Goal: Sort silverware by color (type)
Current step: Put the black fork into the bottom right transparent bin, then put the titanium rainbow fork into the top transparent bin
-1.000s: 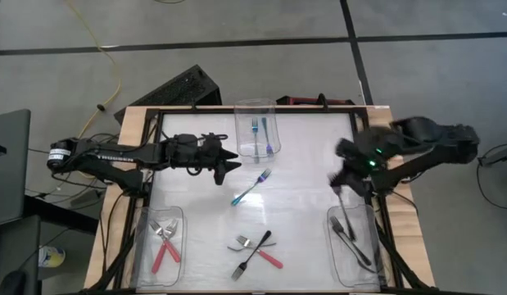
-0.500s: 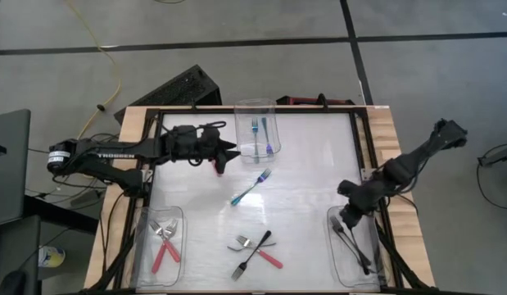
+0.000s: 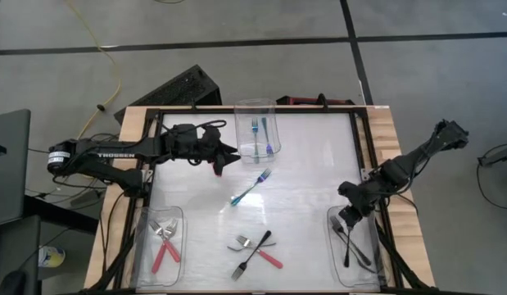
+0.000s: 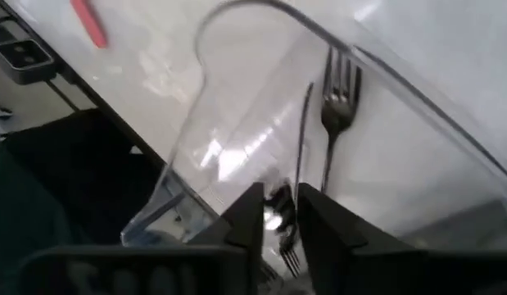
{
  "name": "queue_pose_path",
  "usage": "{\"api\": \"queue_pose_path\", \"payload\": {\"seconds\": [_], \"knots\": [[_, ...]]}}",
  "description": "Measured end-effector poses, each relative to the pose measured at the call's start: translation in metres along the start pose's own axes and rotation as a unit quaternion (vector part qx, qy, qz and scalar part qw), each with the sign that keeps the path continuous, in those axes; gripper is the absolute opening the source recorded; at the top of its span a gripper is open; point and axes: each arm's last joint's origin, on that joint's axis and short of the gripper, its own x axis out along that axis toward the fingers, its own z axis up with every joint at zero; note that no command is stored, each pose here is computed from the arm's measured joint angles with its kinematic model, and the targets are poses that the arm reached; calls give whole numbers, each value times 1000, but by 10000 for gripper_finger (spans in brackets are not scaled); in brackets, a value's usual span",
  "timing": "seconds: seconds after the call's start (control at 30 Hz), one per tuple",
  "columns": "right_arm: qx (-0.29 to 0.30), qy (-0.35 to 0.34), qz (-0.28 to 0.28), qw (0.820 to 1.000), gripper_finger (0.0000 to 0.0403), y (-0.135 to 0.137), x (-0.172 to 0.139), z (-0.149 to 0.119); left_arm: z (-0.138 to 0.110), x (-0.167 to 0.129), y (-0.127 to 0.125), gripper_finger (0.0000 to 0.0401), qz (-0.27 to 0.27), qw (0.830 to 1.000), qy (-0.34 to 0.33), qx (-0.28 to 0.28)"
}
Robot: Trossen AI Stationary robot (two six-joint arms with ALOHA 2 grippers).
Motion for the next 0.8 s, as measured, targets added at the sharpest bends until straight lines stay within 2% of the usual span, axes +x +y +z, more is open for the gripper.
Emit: {"api": "queue_pose_path", "payload": {"seconds": [0.13,0.3,0.4,0.6,0.73,0.8], "knots": [[10,34,-15,999,145,-3,0,-2,-3,0,1,185,-1,1000,19,-9],[10,95,29,995,197,4,-5,-6,-15,-1,4,185,24,997,72,-12],[10,97,42,994,210,11,-16,-8,-23,-2,5,185,43,993,113,-8],[18,50,20,998,206,16,-40,-11,-32,-3,9,185,62,986,151,9],[-3,-21,51,998,201,26,-51,-9,-36,3,7,185,48,985,162,25],[-22,-56,69,996,200,32,-54,-8,-44,8,6,185,41,981,188,32]]}}
